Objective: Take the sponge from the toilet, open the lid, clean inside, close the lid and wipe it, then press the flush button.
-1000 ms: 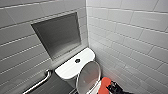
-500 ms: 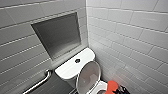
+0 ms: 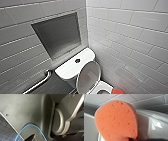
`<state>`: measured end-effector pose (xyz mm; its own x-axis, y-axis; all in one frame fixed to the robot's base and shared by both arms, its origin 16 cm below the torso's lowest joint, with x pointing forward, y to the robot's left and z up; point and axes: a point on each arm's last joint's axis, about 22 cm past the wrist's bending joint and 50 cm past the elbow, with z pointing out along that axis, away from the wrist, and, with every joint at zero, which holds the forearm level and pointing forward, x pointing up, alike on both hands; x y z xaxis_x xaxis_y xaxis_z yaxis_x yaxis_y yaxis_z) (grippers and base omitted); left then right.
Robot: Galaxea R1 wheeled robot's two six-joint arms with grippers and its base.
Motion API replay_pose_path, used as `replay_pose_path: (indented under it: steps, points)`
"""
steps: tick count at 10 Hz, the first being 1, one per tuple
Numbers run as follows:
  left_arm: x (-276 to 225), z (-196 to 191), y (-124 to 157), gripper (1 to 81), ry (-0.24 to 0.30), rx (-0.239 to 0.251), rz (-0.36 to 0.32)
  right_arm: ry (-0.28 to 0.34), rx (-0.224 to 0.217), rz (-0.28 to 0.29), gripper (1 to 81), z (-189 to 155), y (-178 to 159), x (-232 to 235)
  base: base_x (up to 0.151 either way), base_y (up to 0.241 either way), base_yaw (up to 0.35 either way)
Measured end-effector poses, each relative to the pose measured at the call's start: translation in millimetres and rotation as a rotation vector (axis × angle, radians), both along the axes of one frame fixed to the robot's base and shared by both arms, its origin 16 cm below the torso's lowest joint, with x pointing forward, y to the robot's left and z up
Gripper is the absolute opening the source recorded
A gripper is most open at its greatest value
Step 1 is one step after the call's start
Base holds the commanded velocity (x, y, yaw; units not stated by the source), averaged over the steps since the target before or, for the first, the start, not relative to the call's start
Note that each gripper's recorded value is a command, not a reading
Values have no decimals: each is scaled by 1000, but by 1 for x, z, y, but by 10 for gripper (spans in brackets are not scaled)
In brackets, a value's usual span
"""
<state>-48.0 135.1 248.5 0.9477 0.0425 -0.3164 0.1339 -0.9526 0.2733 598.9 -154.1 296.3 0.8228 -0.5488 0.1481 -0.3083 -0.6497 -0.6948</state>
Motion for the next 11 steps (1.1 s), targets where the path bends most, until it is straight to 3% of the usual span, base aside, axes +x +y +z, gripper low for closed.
replay_pose_path:
  steps: [5,7,11]
  points:
    - [3,0,-9,811,-7,-10,1,27,29,-59,10,23,-50,-41,0,0,0]
    - [4,0,-11,811,-8,-14,2,51,18,-89,10,19,-70,-78,0,0,0]
    - [4,0,-11,811,-10,-16,1,59,40,-161,10,16,-65,-130,0,0,0]
